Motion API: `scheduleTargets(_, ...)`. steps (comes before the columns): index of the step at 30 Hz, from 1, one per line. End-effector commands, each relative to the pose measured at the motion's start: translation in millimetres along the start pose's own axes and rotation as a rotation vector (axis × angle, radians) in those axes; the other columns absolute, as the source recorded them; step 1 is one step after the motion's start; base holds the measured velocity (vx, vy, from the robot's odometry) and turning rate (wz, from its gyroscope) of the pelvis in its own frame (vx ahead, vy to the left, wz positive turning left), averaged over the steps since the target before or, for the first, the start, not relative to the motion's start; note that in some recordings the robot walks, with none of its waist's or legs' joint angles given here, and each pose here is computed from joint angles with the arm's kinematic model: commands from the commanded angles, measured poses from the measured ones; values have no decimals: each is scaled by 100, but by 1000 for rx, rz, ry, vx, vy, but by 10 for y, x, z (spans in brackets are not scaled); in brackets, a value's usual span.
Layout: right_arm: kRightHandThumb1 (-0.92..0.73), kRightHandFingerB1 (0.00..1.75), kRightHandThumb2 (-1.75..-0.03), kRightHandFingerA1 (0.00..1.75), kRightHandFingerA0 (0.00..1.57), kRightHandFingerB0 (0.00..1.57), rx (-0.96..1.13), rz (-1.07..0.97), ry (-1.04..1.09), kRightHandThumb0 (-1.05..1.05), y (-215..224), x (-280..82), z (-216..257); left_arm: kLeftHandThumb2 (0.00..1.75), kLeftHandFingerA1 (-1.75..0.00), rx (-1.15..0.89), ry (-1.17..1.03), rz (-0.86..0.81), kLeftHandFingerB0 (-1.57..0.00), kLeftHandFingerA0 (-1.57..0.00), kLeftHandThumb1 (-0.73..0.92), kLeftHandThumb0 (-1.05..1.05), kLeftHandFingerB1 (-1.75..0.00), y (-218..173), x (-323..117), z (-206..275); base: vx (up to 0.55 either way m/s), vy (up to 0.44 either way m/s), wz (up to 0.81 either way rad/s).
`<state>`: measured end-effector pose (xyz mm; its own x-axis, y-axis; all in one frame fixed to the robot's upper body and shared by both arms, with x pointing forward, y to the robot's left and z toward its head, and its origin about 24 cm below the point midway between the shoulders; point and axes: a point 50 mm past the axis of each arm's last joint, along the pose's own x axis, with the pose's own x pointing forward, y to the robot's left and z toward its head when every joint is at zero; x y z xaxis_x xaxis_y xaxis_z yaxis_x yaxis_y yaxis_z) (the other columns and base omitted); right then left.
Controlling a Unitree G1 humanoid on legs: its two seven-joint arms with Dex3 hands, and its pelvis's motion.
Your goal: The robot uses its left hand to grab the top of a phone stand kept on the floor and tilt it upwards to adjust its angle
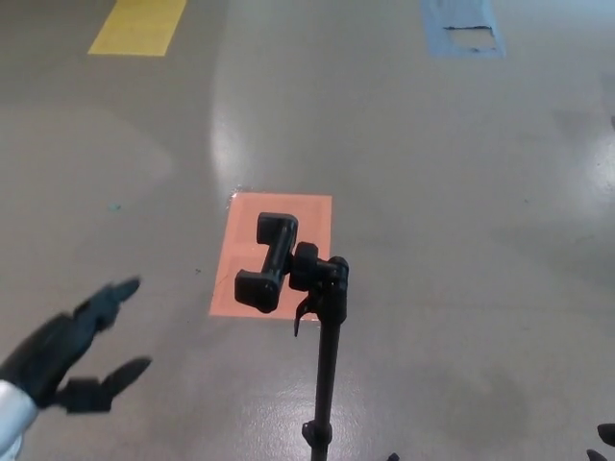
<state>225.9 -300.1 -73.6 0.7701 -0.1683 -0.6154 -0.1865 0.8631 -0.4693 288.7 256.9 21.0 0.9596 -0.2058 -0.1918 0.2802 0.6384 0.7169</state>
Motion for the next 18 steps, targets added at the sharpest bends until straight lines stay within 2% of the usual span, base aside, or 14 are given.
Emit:
scheduleTargets(1, -84, 29, -66, 38, 20, 17, -23, -21, -1, -83, -138, -35, -40, 99, -43, 352, -434, -9, 0, -13, 66, -81, -17, 406, -102, 825, 0, 0, 0)
scheduleTargets(2, -84, 29, -66, 38, 20, 17, -24, -20, 0, -83, -138, -35, -41, 99, -43, 369, -451, -10, 0, -13, 66, -81, -17, 417, -114, 876, 0, 0, 0)
scheduleTargets(3, -84, 29, -66, 37, 21, 18, -27, -19, -2, -83, -141, -31, -30, 65, -31, 395, -482, -8, -1, -25, 79, -78, -19, 443, -119, 956, 0, 0, 0)
scheduleTargets(4, -84, 29, -66, 37, 21, 18, -29, -19, -3, -83, -144, -28, -22, 65, -31, 403, -492, -6, -1, -25, 79, -78, -19, 454, -117, 983, 0, 0, 0)
scheduleTargets(5, -84, 28, -66, 37, 22, 18, -36, -19, -1, -82, -148, -24, -15, 96, -43, 430, -511, -7, -3, -16, 63, -80, -20, 471, -118, 1038, 0, 0, 0)
scheduleTargets(6, -84, 28, -66, 37, 22, 18, -40, -19, 1, -82, -148, -24, -16, 96, -43, 444, -517, -10, -3, -16, 63, -80, -20, 474, -123, 1060, 0, 0, 0)
scheduleTargets(7, -83, 28, -66, 37, 22, 18, -41, -19, 3, -82, -147, -23, -17, 65, -30, 473, -528, -9, 0, -22, 77, -78, -17, 480, -124, 1084, 0, 0, 0)
scheduleTargets(8, -83, 28, -66, 37, 22, 18, -41, -19, 4, -82, -146, -22, -17, 65, -30, 493, -534, -9, 0, -22, 77, -78, -17, 484, -124, 1099, 0, 0, 0)
scheduleTargets(9, -83, 29, -66, 37, 22, 19, -43, -15, 5, -82, -138, -22, -20, 94, -42, 536, -539, -12, 0, -12, 58, -78, -18, 491, -129, 1126, 0, 0, 0)
scheduleTargets(10, -83, 29, -66, 37, 22, 19, -45, -10, 7, -82, -130, -23, -24, 94, -42, 571, -537, -16, 0, -12, 58, -78, -18, 497, -135, 1150, 0, 0, 0)
scheduleTargets(11, -82, 28, -66, 37, 21, 19, -43, -7, 8, -81, -125, -21, -21, 62, -30, 598, -541, -14, 0, -23, 72, -78, -19, 507, -133, 1166, 0, 0, 0)
scheduleTargets(12, -82, 28, -66, 37, 21, 19, -41, -6, 8, -81, -123, -19, -19, 62, -30, 613, -544, -12, 0, -23, 72, -78, -19, 513, -131, 1174, 0, 0, 0)
scheduleTargets(13, -82, 29, -65, 37, 22, 19, -38, -4, 7, -81, -125, -14, -7, 93, -43, 644, -550, -5, 0, -15, 57, -79, -18, 531, -119, 1191, 0, 0, 0)
scheduleTargets(18, -82, 30, -65, 37, 22, 20, -45, 5, 0, -79, -145, 2, 39, 92, -43, 698, -568, 17, 0, -14, 56, -79, -17, 573, -87, 1237, 0, 0, 0)
